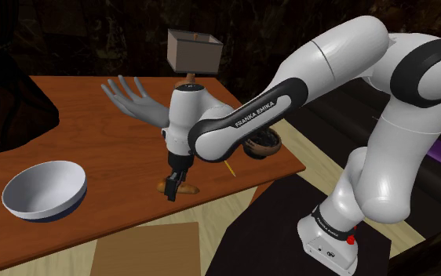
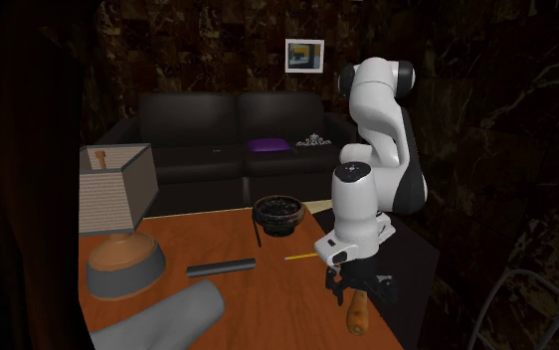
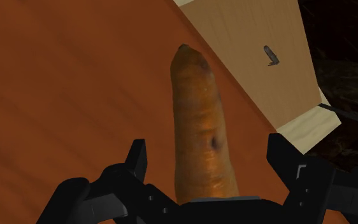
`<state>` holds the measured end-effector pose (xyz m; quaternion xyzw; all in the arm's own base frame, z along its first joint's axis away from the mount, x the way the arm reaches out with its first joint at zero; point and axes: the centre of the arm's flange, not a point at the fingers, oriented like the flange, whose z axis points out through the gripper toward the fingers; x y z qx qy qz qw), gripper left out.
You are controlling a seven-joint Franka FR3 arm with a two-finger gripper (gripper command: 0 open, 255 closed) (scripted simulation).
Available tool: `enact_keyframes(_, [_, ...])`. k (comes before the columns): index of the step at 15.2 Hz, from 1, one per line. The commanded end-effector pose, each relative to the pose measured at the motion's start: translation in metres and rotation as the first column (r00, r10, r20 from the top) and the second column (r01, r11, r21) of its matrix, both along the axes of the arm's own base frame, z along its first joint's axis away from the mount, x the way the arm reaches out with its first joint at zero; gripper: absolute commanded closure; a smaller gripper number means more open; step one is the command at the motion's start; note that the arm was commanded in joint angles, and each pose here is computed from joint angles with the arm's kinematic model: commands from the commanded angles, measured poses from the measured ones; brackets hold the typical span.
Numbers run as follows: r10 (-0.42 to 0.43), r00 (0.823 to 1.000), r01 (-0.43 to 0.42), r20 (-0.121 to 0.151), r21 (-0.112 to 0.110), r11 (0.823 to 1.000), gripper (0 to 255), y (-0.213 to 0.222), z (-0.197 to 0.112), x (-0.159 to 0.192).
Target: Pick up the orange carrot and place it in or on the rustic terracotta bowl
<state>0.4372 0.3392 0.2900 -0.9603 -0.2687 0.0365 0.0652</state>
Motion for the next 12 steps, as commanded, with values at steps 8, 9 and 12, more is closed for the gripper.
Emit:
enact_keyframes(8, [0.000,1.000,0.000,0.000,0.000,1.000,255,0.0001,-0.0005,0.0000])
enact_keyframes(9, [0.000,1.000,0.000,0.000,0.000,1.000,255,0.0001,-0.0005,0.0000])
enact_keyframes(12, [0.000,1.000,0.000,0.000,0.000,1.000,255,-0.0001,-0.0005,0.0000])
